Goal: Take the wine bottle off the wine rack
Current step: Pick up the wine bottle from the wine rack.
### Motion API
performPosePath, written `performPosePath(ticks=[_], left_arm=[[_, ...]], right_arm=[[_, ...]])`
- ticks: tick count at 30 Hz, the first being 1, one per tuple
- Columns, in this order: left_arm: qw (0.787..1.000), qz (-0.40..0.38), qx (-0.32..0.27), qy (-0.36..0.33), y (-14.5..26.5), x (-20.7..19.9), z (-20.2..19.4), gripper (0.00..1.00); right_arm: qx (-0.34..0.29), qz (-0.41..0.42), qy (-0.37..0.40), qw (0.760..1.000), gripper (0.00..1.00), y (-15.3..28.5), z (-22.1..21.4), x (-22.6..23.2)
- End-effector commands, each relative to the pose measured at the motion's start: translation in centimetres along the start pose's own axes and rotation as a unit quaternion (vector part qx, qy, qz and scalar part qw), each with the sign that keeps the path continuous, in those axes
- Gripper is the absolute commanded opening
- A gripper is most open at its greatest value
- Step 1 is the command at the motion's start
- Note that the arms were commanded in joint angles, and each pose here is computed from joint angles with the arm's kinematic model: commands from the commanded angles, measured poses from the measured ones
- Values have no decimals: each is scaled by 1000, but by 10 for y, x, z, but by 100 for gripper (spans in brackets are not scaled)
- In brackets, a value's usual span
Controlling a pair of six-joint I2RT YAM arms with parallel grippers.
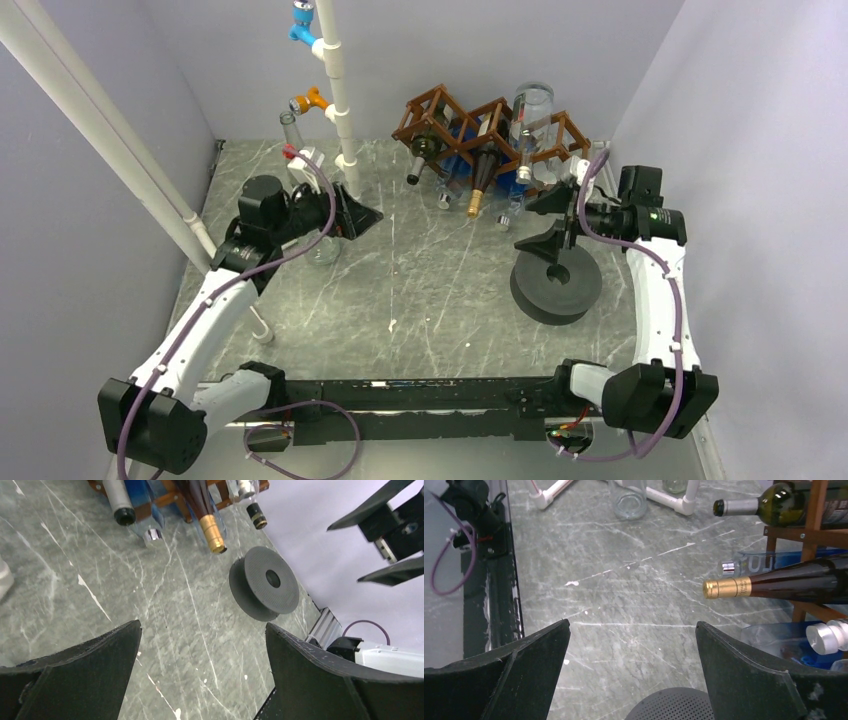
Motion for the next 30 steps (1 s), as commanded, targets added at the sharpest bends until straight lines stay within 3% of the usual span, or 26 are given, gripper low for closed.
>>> performPosePath(ticks=[1,14,30], left_arm=[[999,-30,1,-14,4,-2,-8,100],[997,-57,55,7,-4,1,-19,100],[995,-33,97,7,-8,16,-31,100]], right_arm=[[-10,-34,-34,999,100,9,32,-11],[3,-145,-170,975,100,18,44,-54],[55,-285,-294,911,96,-3,3,-109]])
Point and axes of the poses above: each gripper's point midway between its finger pads, its own y axis back along the fingers, its own x axis along the line the jaws close on, z = x × y, the point moved 8 cm from there along y, back along the fingers, and after that the axes turned 12 degrees about y, right-handed, at the moved point
